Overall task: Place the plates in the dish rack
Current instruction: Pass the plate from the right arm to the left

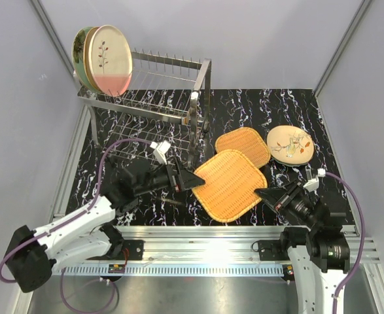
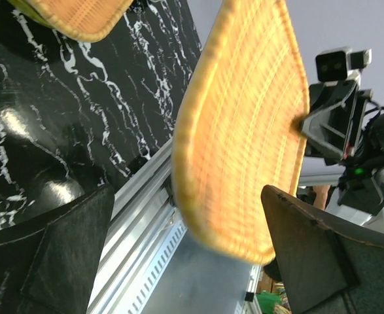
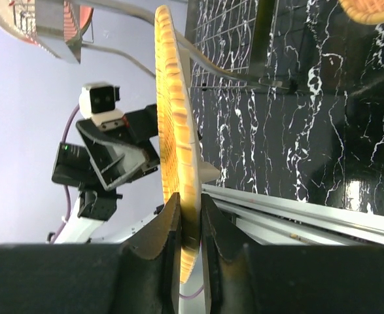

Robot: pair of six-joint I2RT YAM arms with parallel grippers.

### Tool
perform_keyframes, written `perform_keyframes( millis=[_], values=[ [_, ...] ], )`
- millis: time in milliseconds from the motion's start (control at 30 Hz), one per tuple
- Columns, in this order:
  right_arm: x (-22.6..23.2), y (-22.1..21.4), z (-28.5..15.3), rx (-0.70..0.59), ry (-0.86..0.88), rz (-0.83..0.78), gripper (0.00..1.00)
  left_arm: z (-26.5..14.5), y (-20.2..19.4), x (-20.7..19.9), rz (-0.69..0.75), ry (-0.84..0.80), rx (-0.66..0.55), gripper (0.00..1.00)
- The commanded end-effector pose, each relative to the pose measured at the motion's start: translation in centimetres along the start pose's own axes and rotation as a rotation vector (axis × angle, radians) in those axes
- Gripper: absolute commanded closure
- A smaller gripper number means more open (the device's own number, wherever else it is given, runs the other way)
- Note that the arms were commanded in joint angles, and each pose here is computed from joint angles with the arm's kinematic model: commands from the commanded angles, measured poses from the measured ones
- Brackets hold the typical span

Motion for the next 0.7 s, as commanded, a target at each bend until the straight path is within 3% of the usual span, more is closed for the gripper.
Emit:
perform_keyframes(
  millis=[0, 67, 100, 300, 333, 433, 600, 667],
  values=[
    [2.0, -0.8, -0.9, 0.052, 0.147, -0.079, 1.0, 1.4, 1.5, -1.8, 0.0, -0.086, -0.106, 0.05],
    [1.7, -0.9, -0.8, 0.063, 0.139, -0.072, 1.0, 2.1, 1.4, -1.6, -0.014, -0.099, -0.091, 0.11],
    [1.6, -0.9, -0.7, 0.066, 0.135, -0.074, 1.0, 2.2, 1.4, -2.1, -0.017, -0.13, -0.094, 0.22],
    [0.3, -0.5, 0.2, 0.074, 0.116, -0.075, 1.0, 2.8, 1.2, -2.7, -0.004, -0.155, -0.062, 0.51],
    [0.3, -0.4, 0.4, 0.078, 0.122, -0.079, 1.0, 2.7, 1.2, -2.7, -0.008, -0.153, -0.062, 0.63],
    [-0.2, 0.0, 0.9, 0.07, 0.112, -0.096, 1.0, 2.5, 1.2, -2.8, -0.009, -0.156, -0.06, 0.82],
    [-0.4, 0.9, 1.8, 0.058, 0.086, -0.133, 1.0, 2.1, 1.2, -3.2, -0.003, -0.162, -0.054, 1.0],
    [-0.5, 1.1, 2.0, 0.054, 0.085, -0.137, 0.89, 2.0, 1.1, -3.1, 0.001, -0.154, -0.045, 1.0]
  ],
)
Point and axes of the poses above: each gripper's point midway between its finger pads, its own z axis out along the fingers, its own x axis along the line the jaws close on, y = z × x, the point moved 7 cm from there along -z, back along the fingers, and after that the axes turned 6 degrees about z, right-handed, at the moved point
